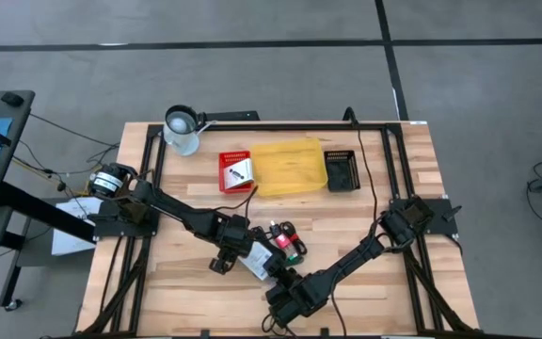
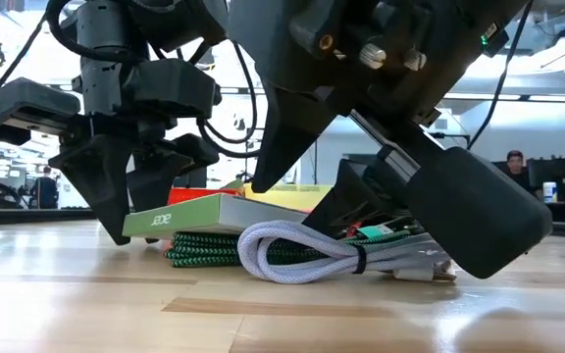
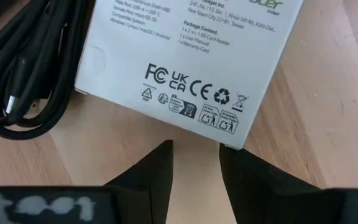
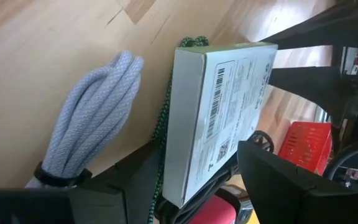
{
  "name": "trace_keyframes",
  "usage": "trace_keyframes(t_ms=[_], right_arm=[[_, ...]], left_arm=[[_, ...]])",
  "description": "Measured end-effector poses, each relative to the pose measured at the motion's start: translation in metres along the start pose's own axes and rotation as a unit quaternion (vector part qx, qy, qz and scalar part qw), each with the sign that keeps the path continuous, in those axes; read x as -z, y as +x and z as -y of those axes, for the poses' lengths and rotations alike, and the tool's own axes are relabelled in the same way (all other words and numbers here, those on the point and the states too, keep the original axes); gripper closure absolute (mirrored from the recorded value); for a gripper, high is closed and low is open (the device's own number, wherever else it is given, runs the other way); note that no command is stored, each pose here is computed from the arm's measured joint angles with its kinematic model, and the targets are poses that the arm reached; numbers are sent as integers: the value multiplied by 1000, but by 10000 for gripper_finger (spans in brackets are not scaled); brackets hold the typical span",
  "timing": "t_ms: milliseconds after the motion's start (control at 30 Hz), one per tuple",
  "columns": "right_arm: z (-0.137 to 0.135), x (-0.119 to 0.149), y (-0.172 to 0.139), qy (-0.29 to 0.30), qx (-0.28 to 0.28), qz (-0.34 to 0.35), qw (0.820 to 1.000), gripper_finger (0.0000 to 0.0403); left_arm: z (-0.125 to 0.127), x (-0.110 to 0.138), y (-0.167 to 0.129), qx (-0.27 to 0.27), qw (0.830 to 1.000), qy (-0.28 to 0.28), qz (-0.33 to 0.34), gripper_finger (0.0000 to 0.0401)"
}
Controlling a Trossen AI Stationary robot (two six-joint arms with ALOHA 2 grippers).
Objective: Pick and place items into bin
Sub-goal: Put the white card reader box into the red bin
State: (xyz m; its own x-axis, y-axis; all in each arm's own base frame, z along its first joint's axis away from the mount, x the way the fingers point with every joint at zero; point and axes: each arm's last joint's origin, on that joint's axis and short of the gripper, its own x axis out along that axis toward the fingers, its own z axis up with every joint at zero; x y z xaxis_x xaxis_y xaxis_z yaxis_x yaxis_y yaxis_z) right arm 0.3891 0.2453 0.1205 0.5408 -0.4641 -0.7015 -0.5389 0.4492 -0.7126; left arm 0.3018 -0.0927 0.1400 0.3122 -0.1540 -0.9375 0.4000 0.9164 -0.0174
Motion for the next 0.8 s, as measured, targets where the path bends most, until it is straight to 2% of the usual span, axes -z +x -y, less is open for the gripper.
trace_keyframes(t_ms=[567, 667, 800], right_arm=[[12, -1, 6, 0, 61, -9, 998, 189], [13, -3, 5, -2, 64, -1, 998, 202], [14, -4, 5, 2, 66, 3, 998, 247]], left_arm=[[1, 0, 0, 13, 1000, 0, 1, 280], [1, 0, 0, 13, 1000, 0, 1, 280], [1, 0, 0, 13, 1000, 0, 1, 280]])
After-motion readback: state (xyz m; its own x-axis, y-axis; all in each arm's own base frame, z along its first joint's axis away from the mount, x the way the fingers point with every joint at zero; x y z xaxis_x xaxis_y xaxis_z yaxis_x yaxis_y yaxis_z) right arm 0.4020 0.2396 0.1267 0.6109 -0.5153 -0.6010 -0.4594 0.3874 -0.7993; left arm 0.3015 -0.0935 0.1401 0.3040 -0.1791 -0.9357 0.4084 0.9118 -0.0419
